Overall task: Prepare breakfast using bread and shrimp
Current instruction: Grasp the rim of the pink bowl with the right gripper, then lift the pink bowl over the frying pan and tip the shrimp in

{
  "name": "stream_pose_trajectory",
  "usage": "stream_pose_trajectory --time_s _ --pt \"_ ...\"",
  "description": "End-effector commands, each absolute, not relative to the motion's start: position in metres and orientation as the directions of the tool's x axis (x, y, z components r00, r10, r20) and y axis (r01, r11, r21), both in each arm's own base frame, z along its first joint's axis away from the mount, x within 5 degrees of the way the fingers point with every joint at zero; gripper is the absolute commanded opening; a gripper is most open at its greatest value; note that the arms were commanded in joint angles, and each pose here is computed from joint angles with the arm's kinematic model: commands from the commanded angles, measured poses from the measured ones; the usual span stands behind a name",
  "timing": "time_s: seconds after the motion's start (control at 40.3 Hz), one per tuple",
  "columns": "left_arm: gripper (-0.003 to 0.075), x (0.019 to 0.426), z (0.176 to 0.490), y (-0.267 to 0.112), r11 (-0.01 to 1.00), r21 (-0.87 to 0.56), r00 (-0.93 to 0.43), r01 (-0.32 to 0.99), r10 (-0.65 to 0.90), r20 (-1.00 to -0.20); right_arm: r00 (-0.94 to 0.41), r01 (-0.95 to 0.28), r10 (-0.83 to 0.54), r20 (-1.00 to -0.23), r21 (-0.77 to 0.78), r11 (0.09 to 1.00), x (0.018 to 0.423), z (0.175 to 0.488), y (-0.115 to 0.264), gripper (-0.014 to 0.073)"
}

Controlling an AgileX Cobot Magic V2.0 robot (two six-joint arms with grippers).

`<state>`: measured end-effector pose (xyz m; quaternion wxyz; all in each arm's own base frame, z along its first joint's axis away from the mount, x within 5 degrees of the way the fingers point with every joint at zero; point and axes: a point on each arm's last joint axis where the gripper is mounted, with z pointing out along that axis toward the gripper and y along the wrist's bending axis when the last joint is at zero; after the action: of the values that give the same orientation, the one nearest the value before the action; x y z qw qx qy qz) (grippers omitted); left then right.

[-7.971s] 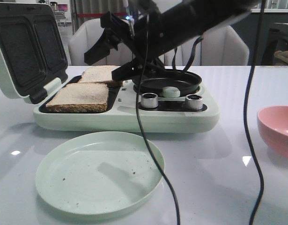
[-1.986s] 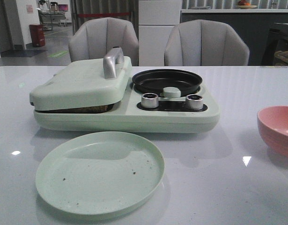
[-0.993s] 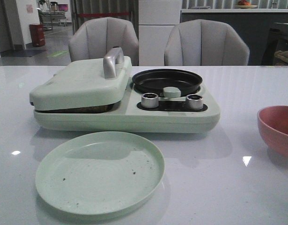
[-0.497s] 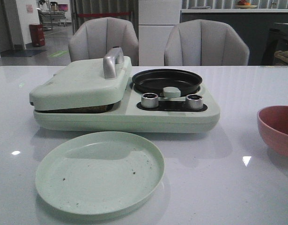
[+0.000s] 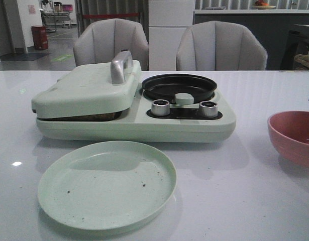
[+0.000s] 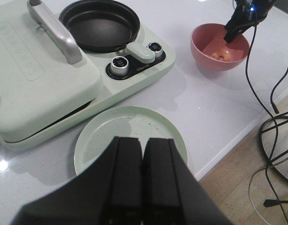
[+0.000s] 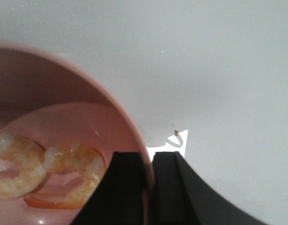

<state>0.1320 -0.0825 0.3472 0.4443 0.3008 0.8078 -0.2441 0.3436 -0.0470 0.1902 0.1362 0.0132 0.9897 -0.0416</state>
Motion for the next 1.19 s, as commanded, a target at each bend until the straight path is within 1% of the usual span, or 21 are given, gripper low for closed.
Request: stream_pose_trajectory --time_s 0.0,0.074,0.149,0.248,0.323,0.472,0.521,0.621,0.77,0.869,0.968,1.068,1.167 --pt "0.0099 0.133 0.361 -0.083 0.710 -0.132 -0.383 0.692 0.206 -0.901 -0.931 0.030 -0.009 -0.365 -0.101 0.994 0.347 0.221 -0.048 0.0095" --pt "0.0099 0.133 0.361 -0.083 0.710 -0.132 -0.383 0.692 0.206 -0.901 -0.917 0.016 -0.031 -0.397 -0.115 0.993 0.348 0.236 -0.044 0.0095" --pt "0.0099 0.133 0.361 -0.083 0.710 -0.132 -0.383 0.692 0.206 -0.901 -0.890 -0.024 -0.095 -0.446 -0.163 0.986 0.351 0.259 -0.035 0.0084" --pt "0.0099 0.133 0.361 -0.083 0.710 -0.132 -0.383 0.692 0.206 -0.901 -0.843 -0.108 -0.239 -0.482 -0.283 0.953 0.356 0.293 -0.016 0.0031" --pt "0.0099 0.133 0.361 -0.083 0.710 -0.132 -0.383 0.692 0.206 -0.901 -0.806 -0.155 -0.343 -0.483 -0.387 0.909 0.360 0.316 0.000 0.0043" --pt "0.0099 0.133 0.361 -0.083 0.710 -0.132 -0.383 0.692 0.206 -0.901 -0.705 -0.156 -0.467 -0.533 -0.527 0.836 0.365 0.357 0.037 0.0043" --pt "0.0099 0.133 0.361 -0.083 0.710 -0.132 -0.383 0.692 0.206 -0.901 -0.652 -0.148 -0.513 -0.558 -0.570 0.808 0.366 0.371 0.052 0.0043" --pt "0.0099 0.133 0.361 -0.083 0.710 -0.132 -0.383 0.692 0.206 -0.901 -0.569 -0.112 -0.587 -0.575 -0.653 0.749 0.367 0.392 0.074 0.0043" --pt "0.0099 0.133 0.361 -0.083 0.710 -0.132 -0.383 0.692 0.206 -0.901 -0.454 -0.048 -0.681 -0.575 -0.747 0.663 0.373 0.411 0.104 0.0043" --pt "0.0099 0.133 0.361 -0.083 0.710 -0.132 -0.383 0.692 0.206 -0.901 -0.399 -0.001 -0.733 -0.550 -0.799 0.601 0.381 0.415 0.122 0.0043" --pt "0.0099 0.133 0.361 -0.083 0.710 -0.132 -0.383 0.692 0.206 -0.901 -0.346 0.048 -0.766 -0.542 -0.825 0.562 0.387 0.418 0.141 0.0043" --pt "0.0099 0.133 0.361 -0.083 0.710 -0.132 -0.383 0.692 0.206 -0.901 -0.293 0.105 -0.807 -0.512 -0.856 0.506 0.393 0.418 0.161 0.0043" --pt "0.0099 0.133 0.361 -0.083 0.710 -0.132 -0.383 0.692 0.206 -0.901 -0.245 0.173 -0.857 -0.454 -0.890 0.422 0.397 0.416 0.179 0.0043"
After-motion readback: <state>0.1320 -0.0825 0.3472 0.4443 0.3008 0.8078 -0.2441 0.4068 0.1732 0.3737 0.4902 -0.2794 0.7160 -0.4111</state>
